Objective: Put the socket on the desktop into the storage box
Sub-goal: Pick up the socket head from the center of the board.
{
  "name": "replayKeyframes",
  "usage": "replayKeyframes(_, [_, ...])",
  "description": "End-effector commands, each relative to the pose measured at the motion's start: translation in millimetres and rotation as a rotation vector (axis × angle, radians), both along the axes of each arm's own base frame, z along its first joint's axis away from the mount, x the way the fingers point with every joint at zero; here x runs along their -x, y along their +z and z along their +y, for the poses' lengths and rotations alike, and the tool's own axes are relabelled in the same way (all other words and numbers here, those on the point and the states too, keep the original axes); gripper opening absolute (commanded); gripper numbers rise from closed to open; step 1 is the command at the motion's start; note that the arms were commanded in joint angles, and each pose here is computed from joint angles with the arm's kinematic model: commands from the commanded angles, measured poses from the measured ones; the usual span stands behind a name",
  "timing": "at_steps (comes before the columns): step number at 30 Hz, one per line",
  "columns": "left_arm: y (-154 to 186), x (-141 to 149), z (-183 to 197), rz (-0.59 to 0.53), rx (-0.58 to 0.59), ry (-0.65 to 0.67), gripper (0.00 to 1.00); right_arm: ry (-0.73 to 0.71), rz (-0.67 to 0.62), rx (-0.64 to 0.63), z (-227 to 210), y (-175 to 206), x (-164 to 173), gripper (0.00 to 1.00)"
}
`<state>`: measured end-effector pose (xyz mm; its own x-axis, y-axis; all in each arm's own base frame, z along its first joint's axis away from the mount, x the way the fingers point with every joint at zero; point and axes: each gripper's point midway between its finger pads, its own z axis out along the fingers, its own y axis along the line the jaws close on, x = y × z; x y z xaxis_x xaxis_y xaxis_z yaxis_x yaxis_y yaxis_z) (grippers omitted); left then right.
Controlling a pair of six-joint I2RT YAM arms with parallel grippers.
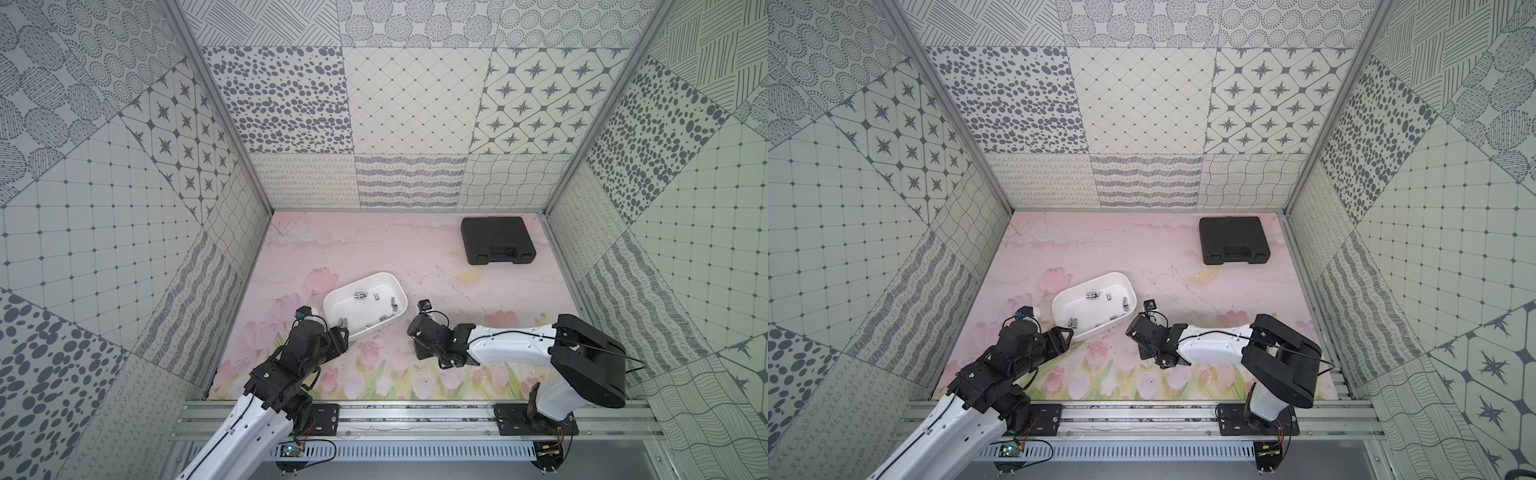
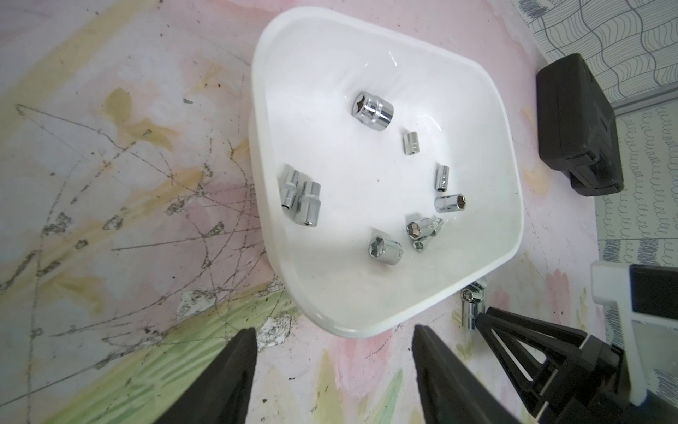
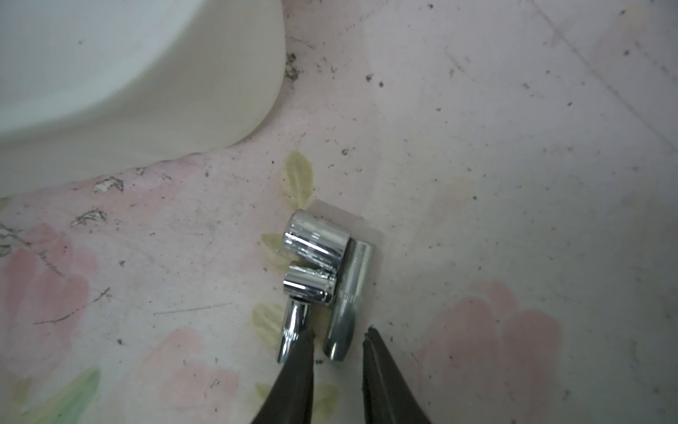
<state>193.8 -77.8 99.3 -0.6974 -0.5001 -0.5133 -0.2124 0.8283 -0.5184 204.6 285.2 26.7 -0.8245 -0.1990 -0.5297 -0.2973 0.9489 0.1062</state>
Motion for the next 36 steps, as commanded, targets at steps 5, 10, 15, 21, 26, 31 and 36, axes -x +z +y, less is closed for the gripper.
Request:
replayKeyframes(5, [4.4, -4.0, -2.5, -0.024, 0.014, -0.001, 0.72, -0.018, -0.023, -0.015, 5.4, 3.3, -5.2, 0.25])
replayKeyframes(10, [4.7, -4.0, -2.8, -0.026, 0.016, -0.001, 0.72, -0.041, -0.03, -0.003, -2.7, 1.9, -5.7, 0.25])
replayKeyframes(15, [3.7, -3.8, -2.7, -0.022, 0.015, -0.001, 0.72, -0.07, -0.032, 0.0, -12.2, 1.2, -8.1, 0.24])
replayKeyframes(21, [3.2, -4.2, -2.7, -0.021, 0.014, -0.001, 0.72, -0.088, -0.031, 0.005, -15.9, 0.2, -14.2, 0.23])
replayKeyframes(26, [3.5, -3.9, -3.0, -0.02, 0.016, -0.002, 0.72, -0.096, -0.025, 0.014, -17.5, -1.9, -21.1, 0.22])
replayKeyframes(31, [3.5, -4.2, -2.8, -0.022, 0.014, -0.001, 0.72, -0.109, -0.024, 0.021, -21.7, -3.5, -26.8, 0.21])
replayKeyframes(36, [3.4, -4.0, -3.1, -0.021, 0.016, -0.002, 0.72, -0.1, -0.016, 0.034, -20.2, -6.9, -30.8, 0.22])
